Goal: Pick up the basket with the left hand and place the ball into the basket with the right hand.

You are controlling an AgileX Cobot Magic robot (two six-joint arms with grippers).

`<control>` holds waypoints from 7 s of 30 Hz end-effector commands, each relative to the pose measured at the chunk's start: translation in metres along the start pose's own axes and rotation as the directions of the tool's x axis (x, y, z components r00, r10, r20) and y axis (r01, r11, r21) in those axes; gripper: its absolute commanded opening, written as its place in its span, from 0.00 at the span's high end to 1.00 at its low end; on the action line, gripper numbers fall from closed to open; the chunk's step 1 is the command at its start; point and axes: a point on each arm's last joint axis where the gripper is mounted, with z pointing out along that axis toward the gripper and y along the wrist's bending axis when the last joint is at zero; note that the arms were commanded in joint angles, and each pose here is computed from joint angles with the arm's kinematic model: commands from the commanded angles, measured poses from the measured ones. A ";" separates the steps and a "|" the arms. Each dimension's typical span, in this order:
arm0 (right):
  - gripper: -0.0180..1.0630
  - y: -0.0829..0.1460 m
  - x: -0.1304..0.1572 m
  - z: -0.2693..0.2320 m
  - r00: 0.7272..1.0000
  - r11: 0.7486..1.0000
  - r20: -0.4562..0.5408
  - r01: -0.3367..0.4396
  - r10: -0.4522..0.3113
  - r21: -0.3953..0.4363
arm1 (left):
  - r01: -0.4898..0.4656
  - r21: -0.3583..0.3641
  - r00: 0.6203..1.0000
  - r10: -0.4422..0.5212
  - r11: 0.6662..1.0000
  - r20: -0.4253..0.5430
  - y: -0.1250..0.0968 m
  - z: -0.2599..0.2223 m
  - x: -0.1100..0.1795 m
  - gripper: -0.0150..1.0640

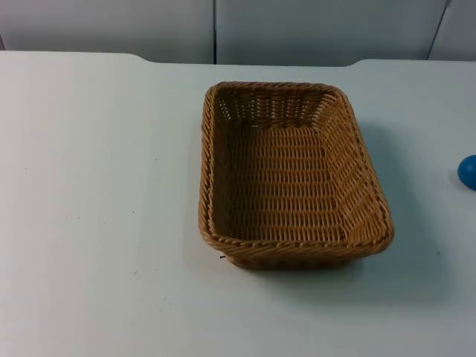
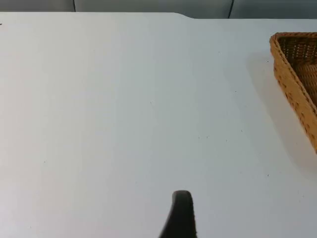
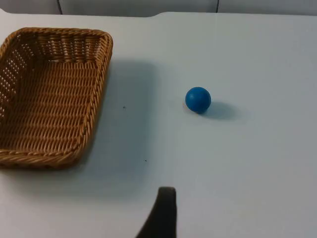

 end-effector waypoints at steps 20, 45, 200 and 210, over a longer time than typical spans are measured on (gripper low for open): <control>0.26 0.000 0.000 0.001 1.000 1.000 0.010 -0.004 0.004 0.004 | 0.045 0.082 0.999 -0.045 0.996 0.005 -0.011 0.024 -0.112 0.36; 0.26 0.000 0.000 0.001 1.000 1.000 0.009 -0.002 0.002 0.007 | 0.049 0.250 0.979 0.002 0.967 -0.202 -0.018 0.179 -0.171 0.36; 0.26 -0.003 -0.012 -0.015 0.997 0.999 0.074 -0.017 0.015 0.034 | 0.565 0.188 0.693 -0.338 0.803 -0.637 -0.050 0.324 -0.064 0.99; 0.26 -0.006 -0.067 -0.007 0.997 0.997 -0.011 -0.076 0.076 0.031 | 0.564 0.189 0.693 -0.336 0.804 -0.637 -0.050 0.324 -0.064 0.99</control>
